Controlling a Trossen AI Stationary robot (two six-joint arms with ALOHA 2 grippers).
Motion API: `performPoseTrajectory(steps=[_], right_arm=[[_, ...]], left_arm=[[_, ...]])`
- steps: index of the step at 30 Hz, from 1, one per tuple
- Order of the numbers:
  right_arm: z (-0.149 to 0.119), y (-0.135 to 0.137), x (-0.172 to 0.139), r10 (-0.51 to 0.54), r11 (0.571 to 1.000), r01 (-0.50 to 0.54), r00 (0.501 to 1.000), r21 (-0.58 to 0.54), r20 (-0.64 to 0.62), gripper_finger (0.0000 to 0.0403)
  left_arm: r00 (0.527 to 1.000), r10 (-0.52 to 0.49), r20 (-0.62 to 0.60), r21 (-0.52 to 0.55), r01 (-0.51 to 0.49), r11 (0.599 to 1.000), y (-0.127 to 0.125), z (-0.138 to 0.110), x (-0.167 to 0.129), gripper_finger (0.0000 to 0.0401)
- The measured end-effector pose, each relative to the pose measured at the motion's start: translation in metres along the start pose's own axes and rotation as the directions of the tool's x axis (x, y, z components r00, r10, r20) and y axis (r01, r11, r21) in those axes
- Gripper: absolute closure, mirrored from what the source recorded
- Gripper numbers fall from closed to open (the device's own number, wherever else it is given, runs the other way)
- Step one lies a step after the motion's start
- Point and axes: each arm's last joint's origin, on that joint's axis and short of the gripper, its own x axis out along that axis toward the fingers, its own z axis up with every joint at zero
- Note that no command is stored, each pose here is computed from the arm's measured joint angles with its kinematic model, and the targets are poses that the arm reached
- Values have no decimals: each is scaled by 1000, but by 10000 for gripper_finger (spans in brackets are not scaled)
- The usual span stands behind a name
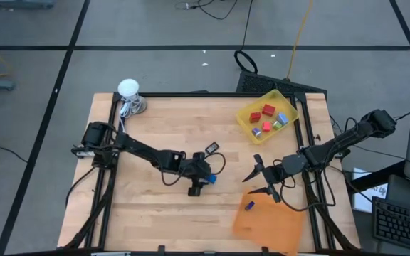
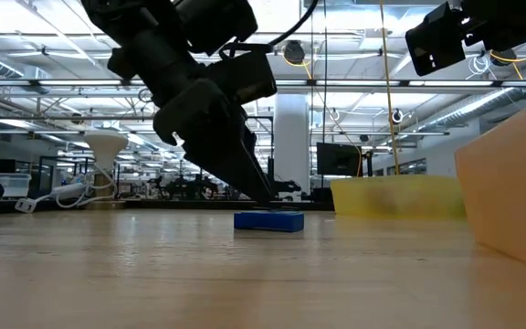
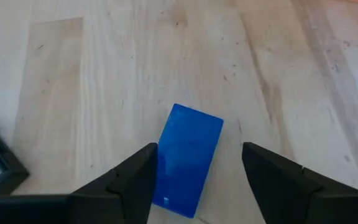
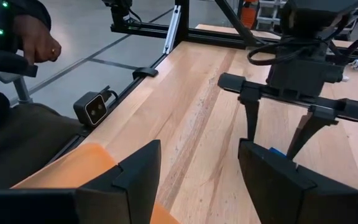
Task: Pick & Place Office items
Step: Put the blue digital clock into the orange bin
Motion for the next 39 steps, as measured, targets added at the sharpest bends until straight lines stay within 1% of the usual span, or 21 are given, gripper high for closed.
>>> performPoseTrajectory(steps=[4,7,10,12,14,17,21,24,27,29,31,33,35,37,39], right_arm=[[0,0,0,0,1000,0,1000,0,0,198],[0,0,0,0,1000,0,1000,0,2,199],[0,0,0,0,1000,0,1000,0,2,197],[0,0,0,0,1000,0,1000,0,2,196],[0,0,0,0,1000,0,1000,0,0,196],[0,0,0,0,1000,0,1000,0,-5,197],[-1,0,0,0,1000,0,1000,-3,-8,201],[-1,0,0,-1,1000,1,1000,-9,-7,201],[0,0,0,-5,1000,5,1000,-9,-5,202],[0,0,0,-11,1000,11,1000,-8,-4,202],[0,-2,0,-57,998,57,998,-11,-2,202],[0,-4,0,-135,991,135,991,-11,0,202],[0,-6,0,-207,978,207,978,-20,2,202],[-2,-8,2,-254,965,253,967,-70,-5,202],[-5,-9,5,-292,949,287,956,-130,-21,202]], left_arm=[[1000,6,-13,-2,-6,1000,-1,-1,0,143],[998,54,-21,1,-54,999,2,-2,0,134],[998,59,-26,-8,-59,998,5,-3,4,134],[999,33,-43,-15,-34,999,6,-8,10,138],[997,6,-71,-26,-8,1000,7,-13,16,144],[997,-10,-80,-27,8,1000,8,-17,24,155],[994,-2,-106,-18,0,1000,10,-23,31,175],[993,10,-114,-40,-14,999,12,-24,31,201],[994,28,-103,-42,-33,999,12,-22,28,242],[995,51,-84,-42,-55,998,12,-17,22,247],[990,117,-76,-35,-120,992,14,-14,15,247],[979,195,-63,-25,-197,980,16,-9,2,247],[965,259,24,-36,-259,965,15,6,-12,247],[959,269,84,-65,-265,962,13,18,-28,247],[959,239,155,-119,-222,968,11,27,-38,247]])
